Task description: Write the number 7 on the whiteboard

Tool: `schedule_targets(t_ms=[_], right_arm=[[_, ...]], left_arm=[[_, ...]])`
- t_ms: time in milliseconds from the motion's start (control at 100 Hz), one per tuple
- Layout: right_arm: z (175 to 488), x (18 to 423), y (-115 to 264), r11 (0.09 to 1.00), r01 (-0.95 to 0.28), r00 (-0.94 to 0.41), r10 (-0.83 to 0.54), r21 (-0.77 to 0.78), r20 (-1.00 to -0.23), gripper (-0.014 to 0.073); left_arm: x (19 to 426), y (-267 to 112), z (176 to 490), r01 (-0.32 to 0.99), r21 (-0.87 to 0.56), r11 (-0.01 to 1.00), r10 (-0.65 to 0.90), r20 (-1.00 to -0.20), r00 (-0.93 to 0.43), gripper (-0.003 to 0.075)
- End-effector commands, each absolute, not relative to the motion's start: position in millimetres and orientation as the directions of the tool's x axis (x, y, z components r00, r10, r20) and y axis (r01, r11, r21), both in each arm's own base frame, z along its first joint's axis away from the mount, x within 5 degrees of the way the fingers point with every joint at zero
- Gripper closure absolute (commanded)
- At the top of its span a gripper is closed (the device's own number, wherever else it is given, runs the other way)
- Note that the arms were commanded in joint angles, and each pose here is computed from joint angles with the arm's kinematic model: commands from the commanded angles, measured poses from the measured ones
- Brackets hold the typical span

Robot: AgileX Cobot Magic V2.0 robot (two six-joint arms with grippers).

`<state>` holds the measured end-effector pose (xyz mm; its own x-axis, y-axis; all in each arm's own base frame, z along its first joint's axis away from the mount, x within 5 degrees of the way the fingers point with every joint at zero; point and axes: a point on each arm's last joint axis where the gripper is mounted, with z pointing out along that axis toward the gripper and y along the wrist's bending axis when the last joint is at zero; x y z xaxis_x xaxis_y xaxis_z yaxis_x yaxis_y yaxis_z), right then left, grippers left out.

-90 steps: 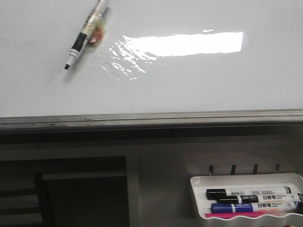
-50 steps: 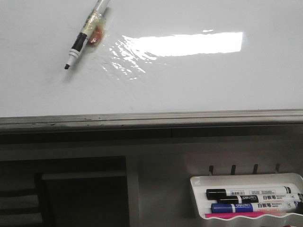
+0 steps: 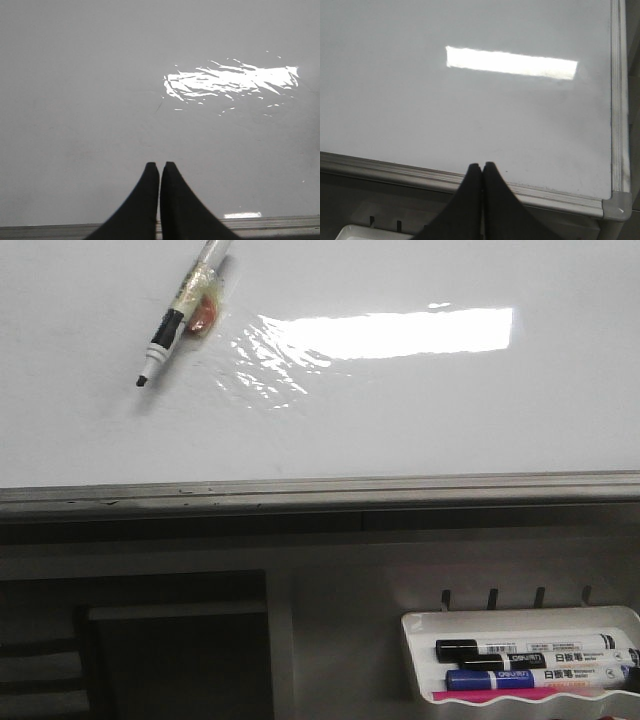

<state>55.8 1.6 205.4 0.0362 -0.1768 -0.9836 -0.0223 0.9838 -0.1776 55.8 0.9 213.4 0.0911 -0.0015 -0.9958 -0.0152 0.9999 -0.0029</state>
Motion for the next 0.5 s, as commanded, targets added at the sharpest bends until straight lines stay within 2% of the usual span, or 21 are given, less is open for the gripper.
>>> schedule_targets(t_ms=[0, 250, 360, 490], right_arm=[[203.5, 55.3, 1.1, 0.983, -0.001, 0.103, -0.181, -0.182, -0.978, 0.0659], [203.7, 55.3, 1.1, 0.984, 0.0, 0.105, -0.179, -0.18, -0.978, 0.0659], [204.7, 55.2, 0.9, 0.99, -0.001, 0.116, -0.141, -0.142, -0.983, 0.0659], [209.4, 54.5, -0.6, 1.0, -0.002, 0.166, 0.006, 0.006, -0.986, 0.0659]], left_arm=[[54.3, 1.0, 209.7, -0.013, -0.016, 1.0, -0.013, -0.987, 0.161, 0.0741], [54.3, 1.1, 209.7, -0.012, -0.028, 1.0, -0.025, -0.987, 0.161, 0.0741], [54.3, 1.8, 209.6, -0.002, -0.139, 0.99, -0.137, -0.977, 0.161, 0.0741], [54.3, 3.0, 209.5, 0.012, -0.303, 0.953, -0.301, -0.94, 0.162, 0.0741]])
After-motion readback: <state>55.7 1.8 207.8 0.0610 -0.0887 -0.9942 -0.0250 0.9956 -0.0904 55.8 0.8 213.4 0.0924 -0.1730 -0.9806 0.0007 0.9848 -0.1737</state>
